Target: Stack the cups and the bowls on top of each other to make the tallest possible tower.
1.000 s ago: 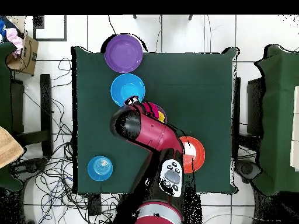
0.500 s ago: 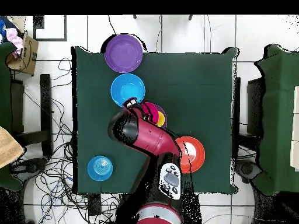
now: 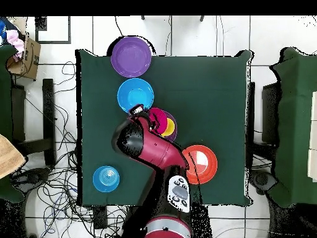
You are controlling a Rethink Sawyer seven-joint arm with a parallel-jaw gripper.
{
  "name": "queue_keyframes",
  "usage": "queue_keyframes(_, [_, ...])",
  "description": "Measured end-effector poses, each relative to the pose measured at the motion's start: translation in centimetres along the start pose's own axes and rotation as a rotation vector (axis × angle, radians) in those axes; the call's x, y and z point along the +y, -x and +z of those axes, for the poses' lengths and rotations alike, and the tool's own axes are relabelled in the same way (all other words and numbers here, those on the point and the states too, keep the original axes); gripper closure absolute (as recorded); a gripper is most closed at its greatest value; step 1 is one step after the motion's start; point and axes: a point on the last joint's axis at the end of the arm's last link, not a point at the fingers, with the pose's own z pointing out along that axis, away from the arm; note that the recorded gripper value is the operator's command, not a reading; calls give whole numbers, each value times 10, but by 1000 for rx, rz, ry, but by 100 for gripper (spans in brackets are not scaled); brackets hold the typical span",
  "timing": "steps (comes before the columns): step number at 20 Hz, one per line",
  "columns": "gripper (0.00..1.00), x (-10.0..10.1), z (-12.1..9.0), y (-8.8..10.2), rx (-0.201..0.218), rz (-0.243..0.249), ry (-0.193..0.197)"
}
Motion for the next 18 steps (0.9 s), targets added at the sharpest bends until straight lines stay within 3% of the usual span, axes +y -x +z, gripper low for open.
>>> queue_keyframes(8, [100,8,13,-18,-24,77,60])
queue_keyframes(12, [100,14,17,-21,-70,120,99])
queue_keyframes(18, [100,14,20,-23,-95,150,99])
